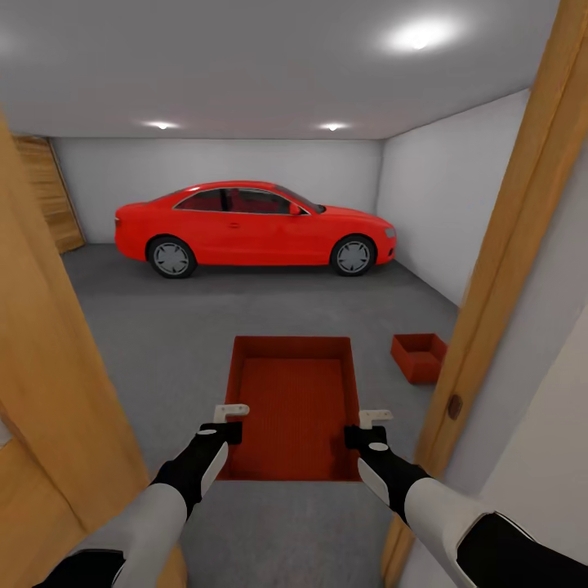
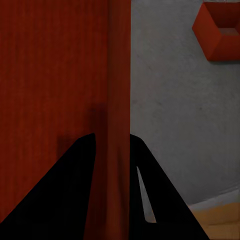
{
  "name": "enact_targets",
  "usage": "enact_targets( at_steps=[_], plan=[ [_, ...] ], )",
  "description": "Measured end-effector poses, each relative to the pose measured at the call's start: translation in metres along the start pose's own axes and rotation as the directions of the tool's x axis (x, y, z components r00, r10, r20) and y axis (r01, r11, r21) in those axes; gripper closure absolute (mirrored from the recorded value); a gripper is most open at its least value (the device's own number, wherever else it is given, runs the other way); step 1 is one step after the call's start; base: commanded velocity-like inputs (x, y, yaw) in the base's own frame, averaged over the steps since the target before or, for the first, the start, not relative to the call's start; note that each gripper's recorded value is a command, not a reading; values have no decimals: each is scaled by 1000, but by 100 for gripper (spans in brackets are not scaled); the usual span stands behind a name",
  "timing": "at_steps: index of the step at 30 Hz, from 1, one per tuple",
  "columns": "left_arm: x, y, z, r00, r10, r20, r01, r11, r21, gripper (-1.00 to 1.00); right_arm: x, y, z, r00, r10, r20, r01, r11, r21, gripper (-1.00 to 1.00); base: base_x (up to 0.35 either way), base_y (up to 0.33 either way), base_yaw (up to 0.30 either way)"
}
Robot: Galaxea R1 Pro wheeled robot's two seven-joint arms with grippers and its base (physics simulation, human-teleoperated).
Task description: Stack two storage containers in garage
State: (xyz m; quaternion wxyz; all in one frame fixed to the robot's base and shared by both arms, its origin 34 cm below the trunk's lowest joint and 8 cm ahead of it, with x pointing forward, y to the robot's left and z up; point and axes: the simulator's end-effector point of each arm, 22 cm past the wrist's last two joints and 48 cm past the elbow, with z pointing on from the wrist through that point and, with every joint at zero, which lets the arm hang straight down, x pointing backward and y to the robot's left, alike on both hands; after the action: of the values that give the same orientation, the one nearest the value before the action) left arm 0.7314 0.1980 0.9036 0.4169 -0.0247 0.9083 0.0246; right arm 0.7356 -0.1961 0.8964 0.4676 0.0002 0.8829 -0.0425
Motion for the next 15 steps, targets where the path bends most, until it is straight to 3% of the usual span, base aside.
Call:
enact_targets(
  at_steps=[15],
  plan=[
    [0, 0, 0, 1000, -1, 0, 1, 1000, 0, 100, 0, 0, 0, 1000, 0, 0, 0, 1000, 0, 100, 322, 0, 0]
  ],
)
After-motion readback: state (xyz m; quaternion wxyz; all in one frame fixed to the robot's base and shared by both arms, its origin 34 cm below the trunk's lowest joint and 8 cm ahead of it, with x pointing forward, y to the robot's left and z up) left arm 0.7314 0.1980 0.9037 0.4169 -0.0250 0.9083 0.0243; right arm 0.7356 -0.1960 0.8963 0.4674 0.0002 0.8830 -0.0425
